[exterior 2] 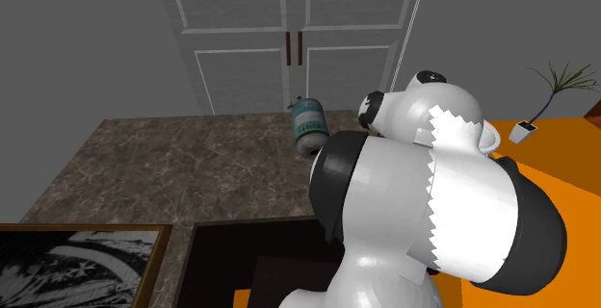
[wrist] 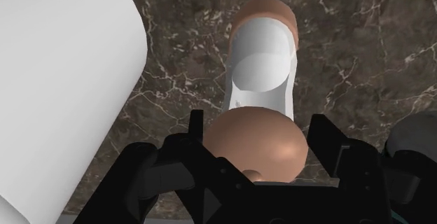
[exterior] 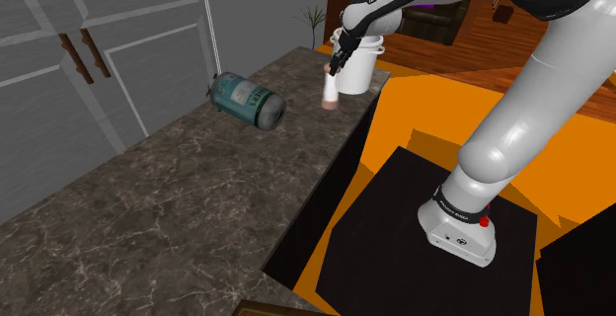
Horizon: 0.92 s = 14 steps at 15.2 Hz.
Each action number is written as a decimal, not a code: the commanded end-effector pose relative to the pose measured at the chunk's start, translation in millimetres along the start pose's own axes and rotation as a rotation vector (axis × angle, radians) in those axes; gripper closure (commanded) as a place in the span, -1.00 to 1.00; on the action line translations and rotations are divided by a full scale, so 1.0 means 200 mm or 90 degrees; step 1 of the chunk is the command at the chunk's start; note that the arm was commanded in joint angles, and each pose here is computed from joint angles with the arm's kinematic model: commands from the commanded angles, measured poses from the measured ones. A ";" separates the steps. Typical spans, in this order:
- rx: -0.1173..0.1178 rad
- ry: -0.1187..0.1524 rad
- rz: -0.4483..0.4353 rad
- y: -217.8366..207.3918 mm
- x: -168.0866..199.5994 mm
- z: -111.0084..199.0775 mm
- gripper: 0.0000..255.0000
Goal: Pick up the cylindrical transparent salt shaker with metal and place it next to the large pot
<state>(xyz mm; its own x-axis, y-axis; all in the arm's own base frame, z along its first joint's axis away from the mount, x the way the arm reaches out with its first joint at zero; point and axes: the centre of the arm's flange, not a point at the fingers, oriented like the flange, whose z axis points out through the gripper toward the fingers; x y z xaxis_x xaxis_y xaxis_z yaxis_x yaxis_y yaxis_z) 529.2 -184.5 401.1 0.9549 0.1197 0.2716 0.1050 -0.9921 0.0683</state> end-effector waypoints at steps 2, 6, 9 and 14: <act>0.000 0.000 0.000 0.00 0.00 0.00 -1.00; 0.000 0.000 0.000 0.00 0.00 0.00 -1.00; 0.000 0.000 0.000 0.00 0.00 -0.20 -1.00; 0.000 0.000 0.000 0.00 0.00 -0.25 -1.00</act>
<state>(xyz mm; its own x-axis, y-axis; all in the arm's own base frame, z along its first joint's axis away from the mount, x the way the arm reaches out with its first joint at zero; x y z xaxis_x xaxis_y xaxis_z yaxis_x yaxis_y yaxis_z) 515.9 -182.9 448.4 0.9547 0.1197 0.2724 0.1049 -0.9921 0.0686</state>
